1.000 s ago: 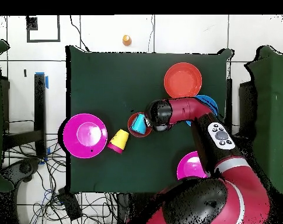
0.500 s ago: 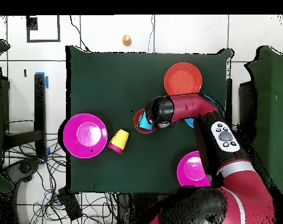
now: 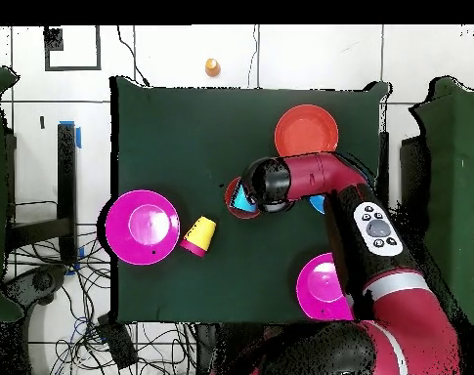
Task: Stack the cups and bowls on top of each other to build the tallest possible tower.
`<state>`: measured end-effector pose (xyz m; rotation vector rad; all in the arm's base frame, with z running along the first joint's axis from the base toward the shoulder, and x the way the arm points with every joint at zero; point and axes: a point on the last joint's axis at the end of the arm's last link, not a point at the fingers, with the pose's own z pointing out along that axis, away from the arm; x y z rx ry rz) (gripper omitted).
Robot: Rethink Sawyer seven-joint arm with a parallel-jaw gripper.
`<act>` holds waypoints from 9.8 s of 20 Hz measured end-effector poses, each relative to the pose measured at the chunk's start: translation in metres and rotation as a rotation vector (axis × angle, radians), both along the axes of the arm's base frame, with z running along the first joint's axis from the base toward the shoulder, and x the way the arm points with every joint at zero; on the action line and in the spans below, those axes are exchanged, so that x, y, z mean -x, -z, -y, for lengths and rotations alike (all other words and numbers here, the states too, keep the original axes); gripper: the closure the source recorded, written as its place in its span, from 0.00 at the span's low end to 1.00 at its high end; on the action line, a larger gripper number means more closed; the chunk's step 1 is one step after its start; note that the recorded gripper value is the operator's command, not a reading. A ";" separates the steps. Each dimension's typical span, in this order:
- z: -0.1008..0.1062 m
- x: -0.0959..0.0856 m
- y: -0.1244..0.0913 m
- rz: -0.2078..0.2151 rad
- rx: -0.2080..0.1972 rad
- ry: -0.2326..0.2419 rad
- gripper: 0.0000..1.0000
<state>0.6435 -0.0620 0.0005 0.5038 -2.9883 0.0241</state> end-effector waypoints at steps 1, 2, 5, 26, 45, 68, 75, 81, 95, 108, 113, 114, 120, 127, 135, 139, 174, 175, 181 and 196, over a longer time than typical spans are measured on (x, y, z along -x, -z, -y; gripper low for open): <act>0.001 -0.001 -0.003 0.004 0.001 0.002 1.00; 0.001 -0.003 -0.005 0.008 0.002 0.004 1.00; 0.004 -0.009 -0.017 0.024 0.007 0.012 1.00; 0.015 -0.053 -0.120 0.134 0.002 0.160 1.00; 0.079 -0.035 -0.198 0.042 -0.048 0.060 1.00; 0.050 -0.041 -0.200 0.021 -0.051 -0.181 1.00; 0.050 -0.025 -0.196 -0.099 -0.012 -0.320 1.00; 0.050 -0.020 -0.196 -0.142 -0.017 -0.378 1.00; 0.048 -0.049 -0.212 -0.024 -0.018 -0.008 1.00; 0.071 -0.042 -0.204 0.072 0.080 0.508 1.00; 0.090 -0.035 -0.202 0.074 0.100 0.545 1.00; 0.094 -0.034 -0.202 0.076 0.103 0.551 1.00; 0.132 -0.028 -0.178 0.112 0.091 0.604 1.00; 0.153 -0.017 -0.146 0.118 0.089 0.658 1.00; 0.155 -0.004 -0.116 0.095 0.088 0.789 1.00; 0.155 0.003 -0.103 0.085 0.101 0.855 1.00; 0.166 -0.006 -0.090 0.181 0.116 0.857 0.00; 0.166 -0.006 -0.090 0.181 0.116 0.857 0.00; 0.166 -0.006 -0.090 0.181 0.116 0.857 0.00; 0.166 -0.006 -0.091 0.182 0.116 0.857 0.00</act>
